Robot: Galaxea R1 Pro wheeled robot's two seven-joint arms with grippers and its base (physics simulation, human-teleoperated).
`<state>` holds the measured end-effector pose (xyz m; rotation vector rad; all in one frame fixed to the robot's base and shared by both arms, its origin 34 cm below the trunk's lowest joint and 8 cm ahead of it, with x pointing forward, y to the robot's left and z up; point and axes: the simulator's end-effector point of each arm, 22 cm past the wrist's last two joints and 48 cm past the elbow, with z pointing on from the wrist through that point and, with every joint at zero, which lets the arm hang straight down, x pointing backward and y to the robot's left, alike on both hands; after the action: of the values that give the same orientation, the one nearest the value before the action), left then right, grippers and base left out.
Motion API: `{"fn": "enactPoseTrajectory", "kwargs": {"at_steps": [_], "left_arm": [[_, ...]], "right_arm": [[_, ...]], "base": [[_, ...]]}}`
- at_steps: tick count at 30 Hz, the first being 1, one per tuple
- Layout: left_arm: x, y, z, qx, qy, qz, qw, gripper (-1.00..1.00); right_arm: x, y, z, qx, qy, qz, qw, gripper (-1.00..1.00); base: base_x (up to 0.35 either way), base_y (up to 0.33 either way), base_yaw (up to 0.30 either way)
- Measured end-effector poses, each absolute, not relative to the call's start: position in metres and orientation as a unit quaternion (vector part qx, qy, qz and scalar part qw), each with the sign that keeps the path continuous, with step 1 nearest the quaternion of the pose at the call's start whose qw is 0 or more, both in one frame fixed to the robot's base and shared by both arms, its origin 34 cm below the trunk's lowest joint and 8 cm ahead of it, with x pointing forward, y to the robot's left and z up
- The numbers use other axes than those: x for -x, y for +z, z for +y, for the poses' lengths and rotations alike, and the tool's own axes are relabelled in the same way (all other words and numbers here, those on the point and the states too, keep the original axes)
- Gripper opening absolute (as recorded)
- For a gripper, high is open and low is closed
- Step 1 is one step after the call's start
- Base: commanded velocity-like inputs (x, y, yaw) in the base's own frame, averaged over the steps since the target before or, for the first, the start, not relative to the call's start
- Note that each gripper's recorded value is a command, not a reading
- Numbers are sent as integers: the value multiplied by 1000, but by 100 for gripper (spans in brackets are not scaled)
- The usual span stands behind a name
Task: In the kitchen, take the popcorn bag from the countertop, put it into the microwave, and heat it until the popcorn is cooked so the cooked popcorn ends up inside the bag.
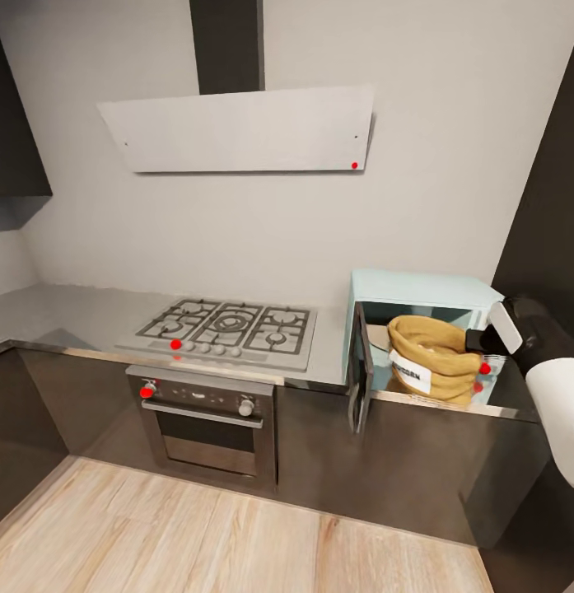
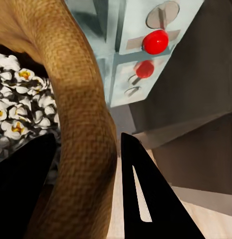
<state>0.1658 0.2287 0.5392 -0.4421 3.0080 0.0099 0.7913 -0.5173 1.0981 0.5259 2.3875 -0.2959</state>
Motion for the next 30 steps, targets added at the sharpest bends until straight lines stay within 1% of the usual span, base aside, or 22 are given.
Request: {"fn": "enactPoseTrajectory", "kwargs": {"at_steps": [10,25,30], "left_arm": [[-166,539,228,146,3,988,51,100],[-164,539,229,144,3,988,48,100],[-165,539,229,145,3,988,50,100]], "right_arm": [[-794,1114,-521,-201,-117,907,351,-100],[-793,1111,-522,-201,-118,908,347,-100],[-792,1110,-524,-203,-120,908,345,-100]], "base": [[13,0,0],[317,0,0],[80,0,0]]}}
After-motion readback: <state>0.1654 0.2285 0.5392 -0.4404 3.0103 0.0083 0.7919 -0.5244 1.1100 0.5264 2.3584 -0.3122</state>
